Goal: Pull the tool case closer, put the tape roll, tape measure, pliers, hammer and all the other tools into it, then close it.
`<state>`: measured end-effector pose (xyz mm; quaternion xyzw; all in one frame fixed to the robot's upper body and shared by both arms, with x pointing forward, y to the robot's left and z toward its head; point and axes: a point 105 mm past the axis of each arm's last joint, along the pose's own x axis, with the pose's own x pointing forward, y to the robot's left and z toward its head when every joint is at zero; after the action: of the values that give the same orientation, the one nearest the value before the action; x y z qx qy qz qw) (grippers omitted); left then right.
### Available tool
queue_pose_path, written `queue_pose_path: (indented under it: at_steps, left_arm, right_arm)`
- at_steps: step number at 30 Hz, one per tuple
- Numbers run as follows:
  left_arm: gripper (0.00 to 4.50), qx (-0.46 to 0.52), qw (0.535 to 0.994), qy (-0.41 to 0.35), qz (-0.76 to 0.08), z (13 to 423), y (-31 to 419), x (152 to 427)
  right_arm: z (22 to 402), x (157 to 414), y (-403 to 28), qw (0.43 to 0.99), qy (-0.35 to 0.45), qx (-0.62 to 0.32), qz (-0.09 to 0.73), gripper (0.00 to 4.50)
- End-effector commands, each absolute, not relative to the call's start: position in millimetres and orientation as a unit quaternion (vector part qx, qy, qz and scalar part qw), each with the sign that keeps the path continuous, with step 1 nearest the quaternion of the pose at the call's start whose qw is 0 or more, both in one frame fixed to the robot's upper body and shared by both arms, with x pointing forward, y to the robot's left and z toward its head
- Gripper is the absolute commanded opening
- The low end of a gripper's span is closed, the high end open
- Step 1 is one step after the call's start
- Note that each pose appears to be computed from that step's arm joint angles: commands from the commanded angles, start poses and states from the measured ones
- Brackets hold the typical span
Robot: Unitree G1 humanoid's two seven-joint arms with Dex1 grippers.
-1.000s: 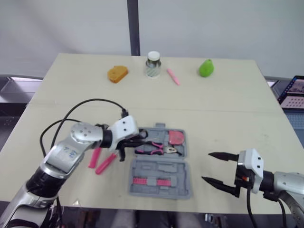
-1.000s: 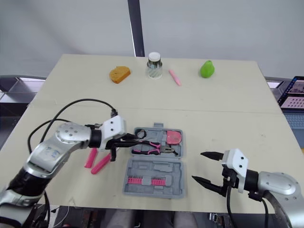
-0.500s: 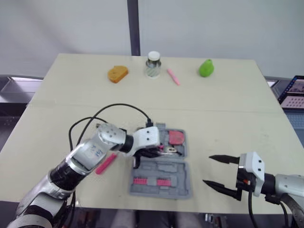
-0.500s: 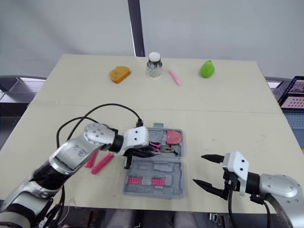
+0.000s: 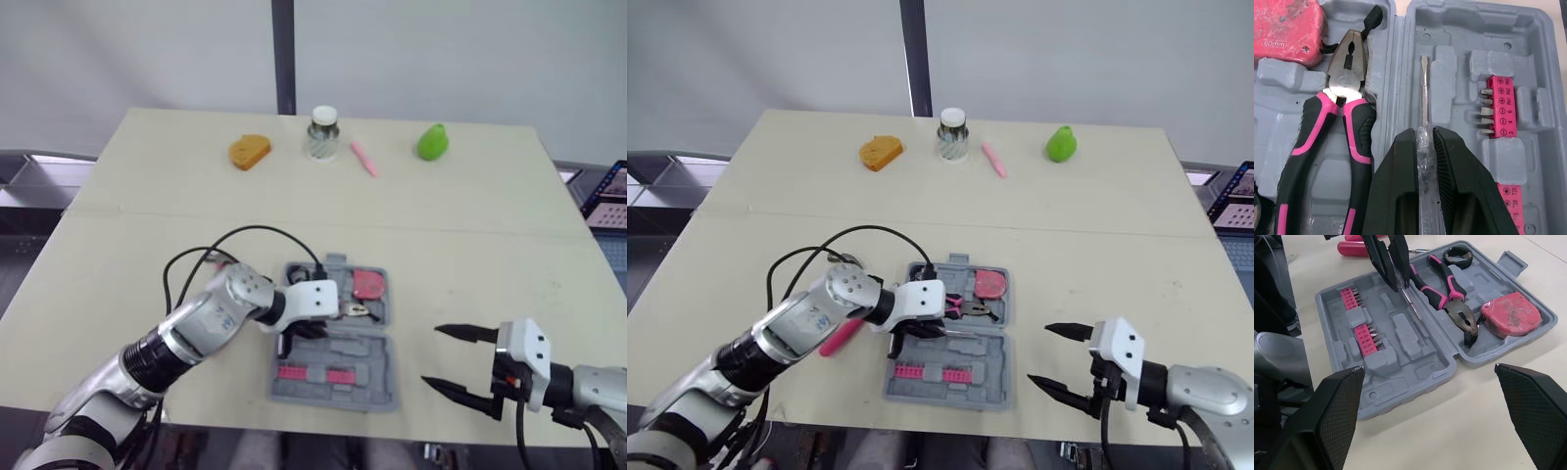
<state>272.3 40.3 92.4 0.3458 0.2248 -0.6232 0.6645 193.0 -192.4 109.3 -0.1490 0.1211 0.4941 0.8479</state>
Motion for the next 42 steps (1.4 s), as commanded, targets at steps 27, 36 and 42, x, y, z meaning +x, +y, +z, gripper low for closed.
queue_pose_path:
  at_steps: [27,36,42]
  left_arm:
    - [0.02,0.347,0.655,0.239,-0.626,79,23,275]
    - [0.02,0.348,0.656,0.245,-0.623,75,25,277]
    - [0.02,0.347,0.659,0.241,-0.622,76,22,280]
  right_arm:
    - [117,182,-192,0.849,0.115,-0.16,0.49,4.5]
    - [117,181,-193,0.851,0.116,-0.16,0.487,4.5]
    - [117,181,-193,0.852,0.116,-0.158,0.485,4.5]
